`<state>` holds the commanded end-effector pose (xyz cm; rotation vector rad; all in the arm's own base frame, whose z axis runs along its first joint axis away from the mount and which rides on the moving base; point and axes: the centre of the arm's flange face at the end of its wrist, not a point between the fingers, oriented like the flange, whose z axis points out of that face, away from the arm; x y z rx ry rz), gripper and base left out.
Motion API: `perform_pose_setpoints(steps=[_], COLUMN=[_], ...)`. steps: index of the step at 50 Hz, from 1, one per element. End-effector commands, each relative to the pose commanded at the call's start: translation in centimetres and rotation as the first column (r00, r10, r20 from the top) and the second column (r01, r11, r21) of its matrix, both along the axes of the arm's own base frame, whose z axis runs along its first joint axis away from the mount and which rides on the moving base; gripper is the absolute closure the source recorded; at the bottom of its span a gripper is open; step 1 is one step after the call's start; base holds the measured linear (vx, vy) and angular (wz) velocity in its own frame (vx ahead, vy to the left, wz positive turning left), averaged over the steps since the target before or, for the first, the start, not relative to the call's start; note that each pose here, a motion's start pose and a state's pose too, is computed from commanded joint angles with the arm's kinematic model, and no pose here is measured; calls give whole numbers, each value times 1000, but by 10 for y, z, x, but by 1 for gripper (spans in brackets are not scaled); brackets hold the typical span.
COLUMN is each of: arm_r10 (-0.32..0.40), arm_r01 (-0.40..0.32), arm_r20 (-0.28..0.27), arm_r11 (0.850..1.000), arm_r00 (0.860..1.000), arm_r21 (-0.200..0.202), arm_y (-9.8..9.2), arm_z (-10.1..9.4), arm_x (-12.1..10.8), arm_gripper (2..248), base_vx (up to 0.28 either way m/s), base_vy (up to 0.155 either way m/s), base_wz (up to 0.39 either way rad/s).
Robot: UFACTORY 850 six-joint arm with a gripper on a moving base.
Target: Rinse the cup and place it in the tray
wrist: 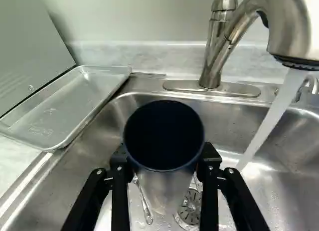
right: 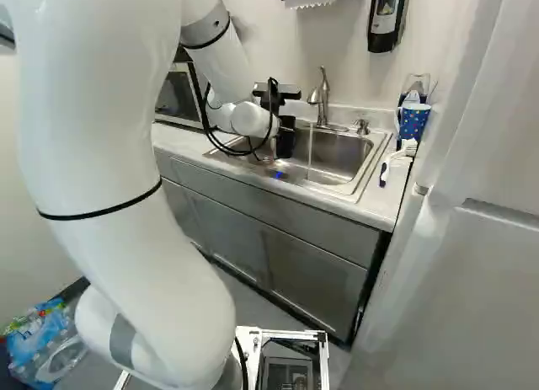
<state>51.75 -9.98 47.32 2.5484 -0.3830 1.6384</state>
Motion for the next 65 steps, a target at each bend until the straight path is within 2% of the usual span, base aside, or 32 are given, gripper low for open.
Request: perform_pose_setpoints(steps=[27,56,65], arm_r10=[-64,-153,-154], arm_r01=[64,153,154], arm_r20=[1,0,0], arm_r11=[998,988,988], arm_r00=[998,988,988], arm_r21=[0,0,0], arm_y=[-34,-78,-78], arm_z=[0,0,0], arm_x=[-1,-22,-22], arm_gripper=[124,124,124], base_vx=[0,0,0], base_vy=[0,0,0], base_wz=[0,0,0])
